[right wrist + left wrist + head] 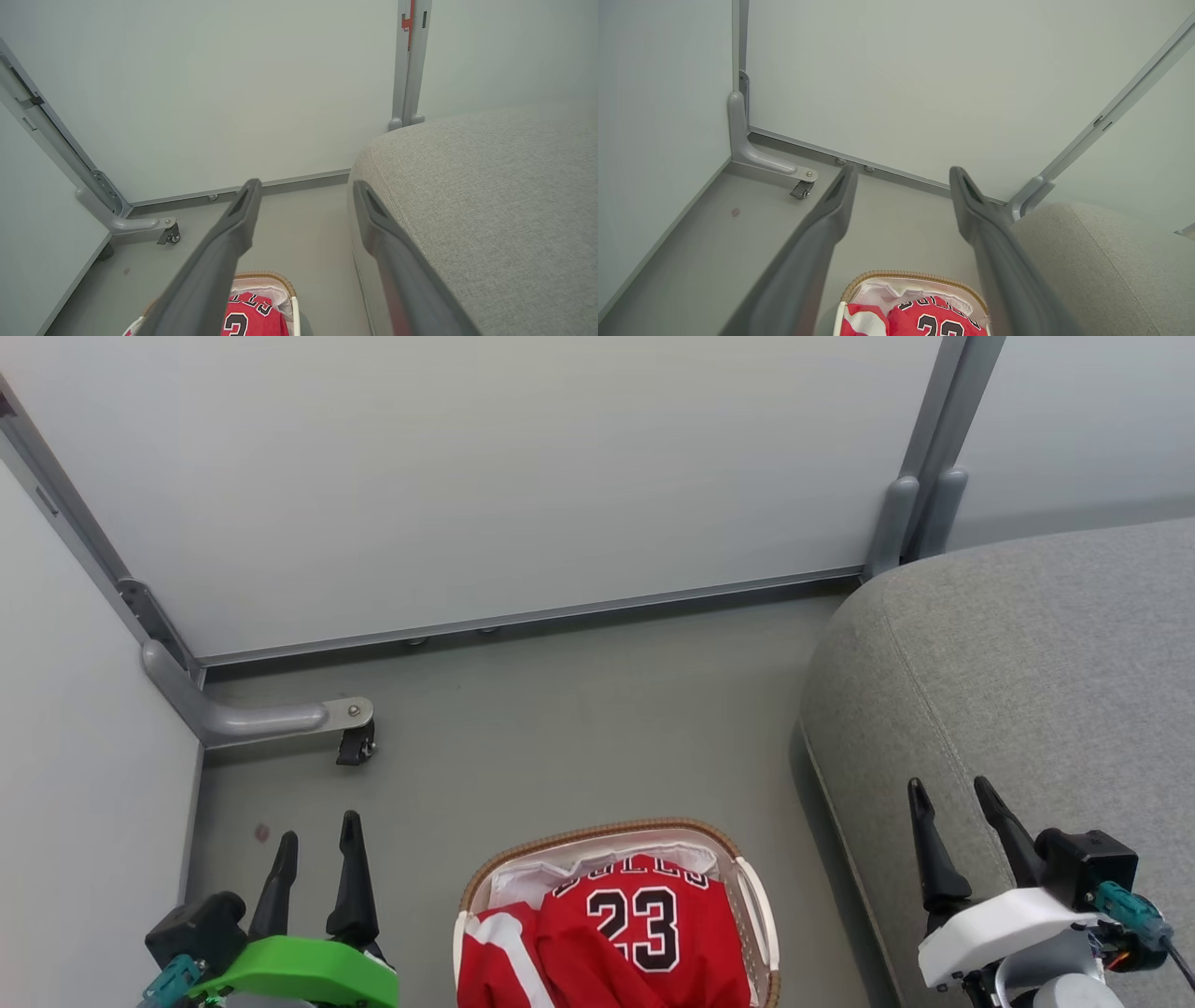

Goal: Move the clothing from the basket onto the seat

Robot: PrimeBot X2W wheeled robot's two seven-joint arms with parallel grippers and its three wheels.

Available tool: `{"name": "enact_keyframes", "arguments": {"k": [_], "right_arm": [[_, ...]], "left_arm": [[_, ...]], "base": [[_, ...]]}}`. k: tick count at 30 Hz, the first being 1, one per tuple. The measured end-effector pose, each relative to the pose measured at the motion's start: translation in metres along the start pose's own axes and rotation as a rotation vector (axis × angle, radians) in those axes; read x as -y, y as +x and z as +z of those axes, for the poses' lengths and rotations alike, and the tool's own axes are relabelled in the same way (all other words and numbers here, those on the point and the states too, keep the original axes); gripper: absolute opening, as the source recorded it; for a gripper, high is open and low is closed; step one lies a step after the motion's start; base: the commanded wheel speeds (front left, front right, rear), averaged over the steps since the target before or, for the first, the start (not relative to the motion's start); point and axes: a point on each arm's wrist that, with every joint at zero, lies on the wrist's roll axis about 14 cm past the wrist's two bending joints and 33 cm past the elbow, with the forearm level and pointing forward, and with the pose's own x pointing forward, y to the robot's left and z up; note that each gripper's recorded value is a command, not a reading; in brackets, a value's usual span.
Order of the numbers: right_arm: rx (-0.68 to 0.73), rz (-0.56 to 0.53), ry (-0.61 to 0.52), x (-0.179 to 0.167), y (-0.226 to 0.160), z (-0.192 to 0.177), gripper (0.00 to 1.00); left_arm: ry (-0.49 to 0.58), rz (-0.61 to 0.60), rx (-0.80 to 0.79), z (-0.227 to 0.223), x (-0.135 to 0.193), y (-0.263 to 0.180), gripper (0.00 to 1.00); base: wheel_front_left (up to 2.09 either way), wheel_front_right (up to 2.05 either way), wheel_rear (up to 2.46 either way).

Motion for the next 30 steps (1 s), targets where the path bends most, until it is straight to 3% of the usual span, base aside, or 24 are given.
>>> {"name": "enact_keyframes", "arguments": {"k": [30], "right_arm": [[0.005,0.078,-0.237,-0.015,-0.004,-0.005,1.00]], "left_arm": [[0.189,-0.027,-0.026,-0.016,-0.001,-0.010,1.00]], "base": [[0.00,0.00,0.00]]}}
